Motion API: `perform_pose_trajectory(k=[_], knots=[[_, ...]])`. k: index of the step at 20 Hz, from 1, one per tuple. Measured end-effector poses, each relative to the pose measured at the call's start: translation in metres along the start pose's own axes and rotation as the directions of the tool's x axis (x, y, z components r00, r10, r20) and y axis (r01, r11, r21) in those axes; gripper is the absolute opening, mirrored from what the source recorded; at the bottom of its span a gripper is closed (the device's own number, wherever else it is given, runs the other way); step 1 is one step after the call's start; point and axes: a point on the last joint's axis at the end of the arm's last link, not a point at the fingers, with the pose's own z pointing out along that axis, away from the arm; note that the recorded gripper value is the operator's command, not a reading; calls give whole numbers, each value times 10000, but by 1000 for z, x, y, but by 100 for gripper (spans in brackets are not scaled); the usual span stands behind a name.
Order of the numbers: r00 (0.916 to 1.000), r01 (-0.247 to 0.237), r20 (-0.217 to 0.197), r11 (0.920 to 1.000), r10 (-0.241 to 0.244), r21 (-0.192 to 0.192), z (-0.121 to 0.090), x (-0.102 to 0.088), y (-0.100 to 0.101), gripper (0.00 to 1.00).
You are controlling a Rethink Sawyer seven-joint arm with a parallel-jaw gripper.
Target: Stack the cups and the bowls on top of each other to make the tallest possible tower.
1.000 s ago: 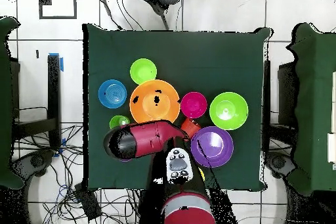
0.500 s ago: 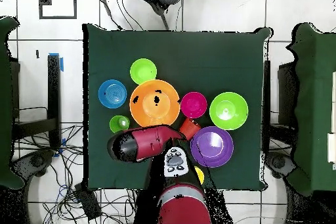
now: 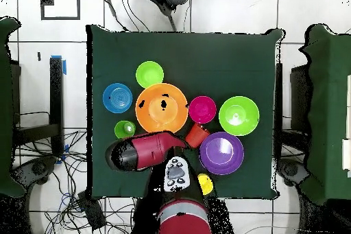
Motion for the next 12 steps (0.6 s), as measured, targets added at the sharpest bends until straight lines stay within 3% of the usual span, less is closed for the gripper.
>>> perform_pose_trajectory(k=[5, 12], knots=[[9992, 232, 322, 9996, -236, 154, -16, -6, 10, 100], [9992, 152, 372, 9998, -157, 136, -22, -5, 11, 100]])
